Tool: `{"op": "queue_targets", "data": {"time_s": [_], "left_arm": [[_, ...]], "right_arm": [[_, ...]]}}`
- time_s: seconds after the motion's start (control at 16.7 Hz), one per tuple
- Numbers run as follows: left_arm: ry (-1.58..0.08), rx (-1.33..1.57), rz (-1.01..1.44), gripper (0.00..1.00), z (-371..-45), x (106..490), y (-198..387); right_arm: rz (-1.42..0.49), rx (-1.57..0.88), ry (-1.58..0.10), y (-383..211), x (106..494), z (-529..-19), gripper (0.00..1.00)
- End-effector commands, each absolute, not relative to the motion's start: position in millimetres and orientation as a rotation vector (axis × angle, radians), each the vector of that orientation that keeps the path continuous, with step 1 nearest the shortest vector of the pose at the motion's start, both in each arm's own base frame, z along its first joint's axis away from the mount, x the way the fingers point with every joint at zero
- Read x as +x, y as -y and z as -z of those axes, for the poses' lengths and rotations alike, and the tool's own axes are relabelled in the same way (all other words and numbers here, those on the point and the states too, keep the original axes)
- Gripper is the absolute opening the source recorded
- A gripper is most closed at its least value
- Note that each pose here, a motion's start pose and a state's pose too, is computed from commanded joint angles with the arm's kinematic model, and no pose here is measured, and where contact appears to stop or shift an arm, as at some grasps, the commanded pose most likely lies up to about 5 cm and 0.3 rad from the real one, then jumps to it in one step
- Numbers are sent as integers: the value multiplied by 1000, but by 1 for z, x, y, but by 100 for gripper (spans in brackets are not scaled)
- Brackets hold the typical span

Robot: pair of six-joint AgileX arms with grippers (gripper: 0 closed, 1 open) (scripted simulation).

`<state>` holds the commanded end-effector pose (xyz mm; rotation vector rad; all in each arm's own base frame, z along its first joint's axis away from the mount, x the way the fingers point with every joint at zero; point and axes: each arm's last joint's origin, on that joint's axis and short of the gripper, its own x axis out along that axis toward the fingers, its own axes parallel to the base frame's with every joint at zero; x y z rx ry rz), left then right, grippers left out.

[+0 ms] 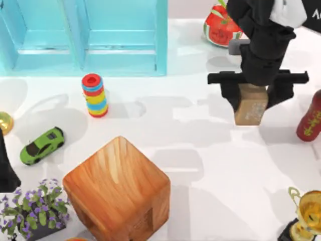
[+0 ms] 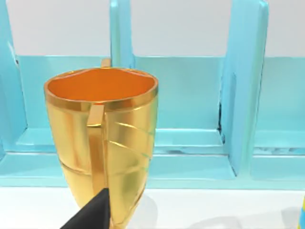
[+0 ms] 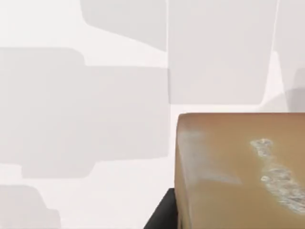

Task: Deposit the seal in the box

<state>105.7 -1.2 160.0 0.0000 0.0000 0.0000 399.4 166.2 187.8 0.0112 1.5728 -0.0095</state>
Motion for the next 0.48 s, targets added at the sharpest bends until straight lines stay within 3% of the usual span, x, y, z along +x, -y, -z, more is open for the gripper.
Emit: {"op": "queue_targets", "data": {"time_s": [0.48], "left_arm": [[0,0,0,100,-160,106,1]], "right_arm": [[5,13,-1571,-164,395,-233,0]]}}
